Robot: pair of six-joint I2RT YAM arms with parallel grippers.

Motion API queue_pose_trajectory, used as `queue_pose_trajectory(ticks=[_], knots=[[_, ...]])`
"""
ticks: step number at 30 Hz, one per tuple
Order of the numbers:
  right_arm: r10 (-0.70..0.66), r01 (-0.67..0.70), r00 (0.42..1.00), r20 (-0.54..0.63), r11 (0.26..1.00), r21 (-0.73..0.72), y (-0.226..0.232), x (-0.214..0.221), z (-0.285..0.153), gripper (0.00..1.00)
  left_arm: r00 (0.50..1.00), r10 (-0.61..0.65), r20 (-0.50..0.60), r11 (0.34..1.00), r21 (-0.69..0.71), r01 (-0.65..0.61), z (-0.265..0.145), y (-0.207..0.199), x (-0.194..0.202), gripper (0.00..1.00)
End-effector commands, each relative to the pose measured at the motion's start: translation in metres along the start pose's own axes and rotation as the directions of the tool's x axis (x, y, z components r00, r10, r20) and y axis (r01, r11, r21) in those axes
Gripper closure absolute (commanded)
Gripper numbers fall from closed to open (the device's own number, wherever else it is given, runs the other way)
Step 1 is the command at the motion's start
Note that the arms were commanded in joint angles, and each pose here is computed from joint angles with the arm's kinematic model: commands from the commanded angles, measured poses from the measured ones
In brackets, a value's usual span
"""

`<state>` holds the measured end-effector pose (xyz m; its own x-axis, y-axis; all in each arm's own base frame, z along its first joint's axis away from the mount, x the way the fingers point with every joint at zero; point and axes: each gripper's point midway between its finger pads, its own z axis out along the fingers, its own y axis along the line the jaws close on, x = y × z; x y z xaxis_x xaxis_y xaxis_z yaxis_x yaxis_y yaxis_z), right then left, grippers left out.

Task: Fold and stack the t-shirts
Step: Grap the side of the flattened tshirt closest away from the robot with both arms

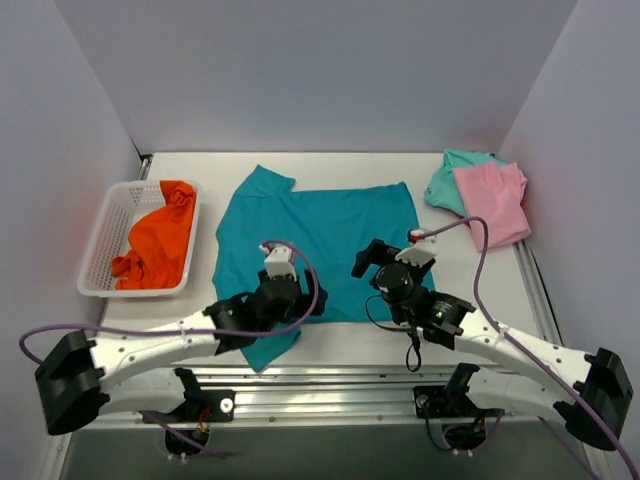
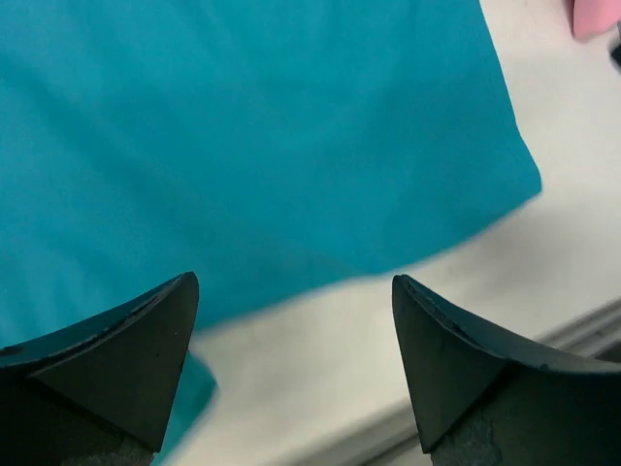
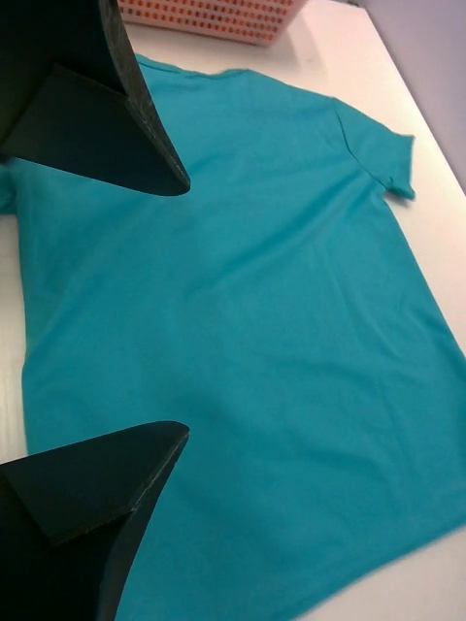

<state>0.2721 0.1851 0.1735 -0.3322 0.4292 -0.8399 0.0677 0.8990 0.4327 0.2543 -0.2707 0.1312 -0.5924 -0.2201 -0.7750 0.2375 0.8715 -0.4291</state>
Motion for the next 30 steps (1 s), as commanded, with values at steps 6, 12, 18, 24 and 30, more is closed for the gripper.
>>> queue_pose_trajectory(ticks=[6,12,18,24,30], knots=[[0.019,-0.064,0.983,0.182,0.967,0.248,-0.067,-0.046,-0.035,0.03,0.993,-0.093,0.074,0.889,-0.442,0.116,-0.110,0.075,0.066,0.12],[0.020,-0.080,0.976,0.216,0.959,0.273,-0.075,-0.050,-0.038,0.04,0.996,-0.084,0.004,0.797,-0.600,0.069,-0.137,0.089,0.118,0.15],[0.006,-0.064,0.981,0.195,0.954,0.292,-0.078,-0.043,-0.035,0.04,0.993,-0.104,0.062,0.771,-0.626,0.120,-0.144,0.104,0.128,0.15],[0.018,-0.070,0.982,0.190,0.960,0.273,-0.076,-0.040,-0.034,0.04,0.960,-0.264,0.089,0.843,-0.462,0.274,-0.137,0.116,0.129,0.20],[0.007,-0.059,0.983,0.186,0.959,0.276,-0.072,-0.038,-0.030,0.04,0.960,-0.261,0.101,0.814,-0.511,0.276,-0.141,0.117,0.125,0.21]])
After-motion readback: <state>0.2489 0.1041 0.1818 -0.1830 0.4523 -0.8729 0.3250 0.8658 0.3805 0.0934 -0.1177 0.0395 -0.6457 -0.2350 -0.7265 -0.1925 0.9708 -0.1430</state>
